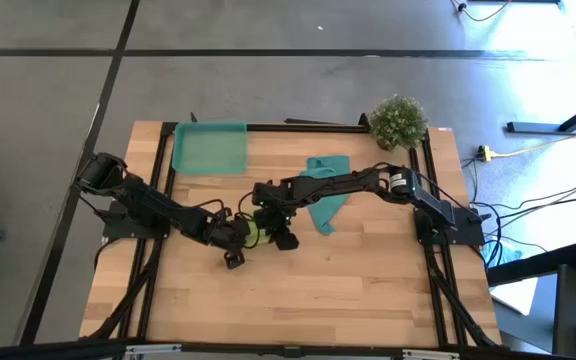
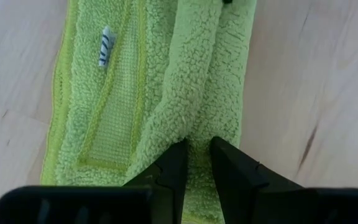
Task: Roll microfiber towels into tight, uniform cylinder then place into a basket
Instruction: Roll the green microfiber cloth
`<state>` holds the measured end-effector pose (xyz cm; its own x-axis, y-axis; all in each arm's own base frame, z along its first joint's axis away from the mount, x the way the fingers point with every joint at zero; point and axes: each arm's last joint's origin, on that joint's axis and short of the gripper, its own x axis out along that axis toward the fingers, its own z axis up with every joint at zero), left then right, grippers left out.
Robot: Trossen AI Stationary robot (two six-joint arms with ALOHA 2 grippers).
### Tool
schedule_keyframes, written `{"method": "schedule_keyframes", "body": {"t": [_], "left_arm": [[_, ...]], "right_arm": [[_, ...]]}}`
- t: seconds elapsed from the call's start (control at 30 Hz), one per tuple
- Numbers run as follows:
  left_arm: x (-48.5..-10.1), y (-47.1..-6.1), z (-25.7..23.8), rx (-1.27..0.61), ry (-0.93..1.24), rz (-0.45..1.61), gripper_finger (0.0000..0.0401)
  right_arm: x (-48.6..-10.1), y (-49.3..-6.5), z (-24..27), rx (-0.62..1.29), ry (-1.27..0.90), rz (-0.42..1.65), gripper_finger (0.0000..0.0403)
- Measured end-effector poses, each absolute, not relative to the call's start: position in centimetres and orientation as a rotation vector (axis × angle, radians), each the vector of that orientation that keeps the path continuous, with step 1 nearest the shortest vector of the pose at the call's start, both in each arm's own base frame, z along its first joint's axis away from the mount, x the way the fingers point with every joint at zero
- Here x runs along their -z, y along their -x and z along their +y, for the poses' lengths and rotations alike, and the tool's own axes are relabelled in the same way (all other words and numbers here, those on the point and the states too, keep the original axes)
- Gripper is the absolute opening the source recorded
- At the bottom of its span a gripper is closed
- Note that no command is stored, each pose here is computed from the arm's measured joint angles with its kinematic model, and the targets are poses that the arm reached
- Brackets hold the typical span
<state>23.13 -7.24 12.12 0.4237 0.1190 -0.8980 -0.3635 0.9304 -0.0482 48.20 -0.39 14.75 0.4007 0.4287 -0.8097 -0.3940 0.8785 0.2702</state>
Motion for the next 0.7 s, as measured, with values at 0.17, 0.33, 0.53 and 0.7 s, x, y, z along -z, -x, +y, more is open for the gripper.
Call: {"method": "schedule_keyframes", "body": {"t": [0.17, 0.33, 0.53, 0.7], "left_arm": [[-12.1, -23.1, -7.3, -0.299, 0.256, 1.099, 0.0071], [-12.7, -23.4, -7.5, -0.254, 0.276, 1.105, 0.0071], [-13.2, -23.5, -7.4, -0.217, 0.25, 1.112, 0.0071], [-13.2, -23.5, -7.0, -0.223, 0.254, 1.128, 0.0071]], "right_arm": [[-14.2, -48.2, -0.7, -0.467, 0.023, 1.039, 0.0131], [-13.7, -48.3, -0.9, -0.461, 0.027, 1.052, 0.0131], [-12.9, -48.3, -0.9, -0.447, 0.031, 1.084, 0.0131], [-12.6, -48.3, -0.6, -0.444, 0.047, 1.091, 0.0131]]}}
